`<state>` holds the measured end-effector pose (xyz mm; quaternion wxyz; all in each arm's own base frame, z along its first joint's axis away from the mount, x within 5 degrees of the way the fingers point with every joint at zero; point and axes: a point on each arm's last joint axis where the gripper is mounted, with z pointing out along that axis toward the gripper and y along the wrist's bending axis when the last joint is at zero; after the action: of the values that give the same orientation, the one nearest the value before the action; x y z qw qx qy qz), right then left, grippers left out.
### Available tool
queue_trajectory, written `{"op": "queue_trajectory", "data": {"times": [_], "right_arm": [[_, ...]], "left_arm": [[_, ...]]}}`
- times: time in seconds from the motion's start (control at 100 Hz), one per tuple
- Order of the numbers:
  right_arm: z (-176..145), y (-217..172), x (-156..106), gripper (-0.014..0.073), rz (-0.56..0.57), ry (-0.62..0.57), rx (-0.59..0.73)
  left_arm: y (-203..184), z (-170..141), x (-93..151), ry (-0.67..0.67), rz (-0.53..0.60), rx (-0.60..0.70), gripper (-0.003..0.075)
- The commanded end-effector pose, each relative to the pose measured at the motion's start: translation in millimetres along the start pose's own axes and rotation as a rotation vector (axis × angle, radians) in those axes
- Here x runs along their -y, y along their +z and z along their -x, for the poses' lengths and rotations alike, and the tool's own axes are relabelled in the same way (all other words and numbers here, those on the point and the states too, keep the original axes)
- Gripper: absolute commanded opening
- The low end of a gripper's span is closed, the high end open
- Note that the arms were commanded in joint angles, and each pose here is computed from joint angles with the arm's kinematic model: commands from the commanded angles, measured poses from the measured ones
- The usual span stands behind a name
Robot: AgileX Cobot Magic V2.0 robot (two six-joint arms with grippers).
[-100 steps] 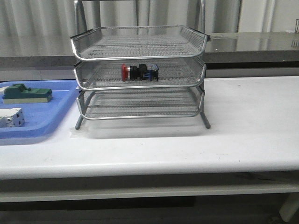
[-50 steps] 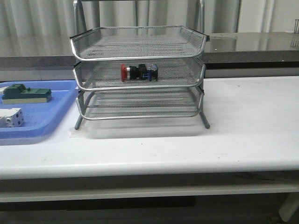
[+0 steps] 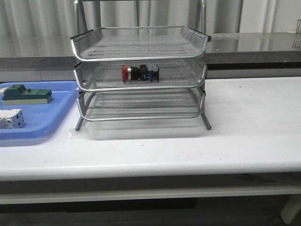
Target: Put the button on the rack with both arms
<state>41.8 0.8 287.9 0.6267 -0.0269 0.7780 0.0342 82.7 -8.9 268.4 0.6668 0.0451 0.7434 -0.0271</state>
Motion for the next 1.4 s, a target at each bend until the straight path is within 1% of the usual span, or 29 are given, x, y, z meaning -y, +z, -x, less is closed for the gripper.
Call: {"op": "queue_trajectory", "data": {"times": [0.0,0.15,0.31,0.66,1.39], "right_arm": [[3,0,-2,-0.0069,-0.005,-0.01,0.16],[-26,5,0,-0.0069,-0.047,0.027,0.219],[-51,15,1,-0.0069,-0.053,0.022,0.209],[-78,30,2,-0.0069,-0.053,0.014,0.239],[-79,30,2,-0.0069,-0.053,0.014,0.24]], "left_arm": [[-1,15,-3,-0.022,0.035,0.09,-0.002],[-1,15,-3,-0.022,0.035,0.09,-0.002],[-1,15,-3,-0.022,0.035,0.09,-0.002],[-1,15,-3,-0.022,0.035,0.09,-0.002],[-1,15,-3,-0.022,0.035,0.09,-0.002]]}}
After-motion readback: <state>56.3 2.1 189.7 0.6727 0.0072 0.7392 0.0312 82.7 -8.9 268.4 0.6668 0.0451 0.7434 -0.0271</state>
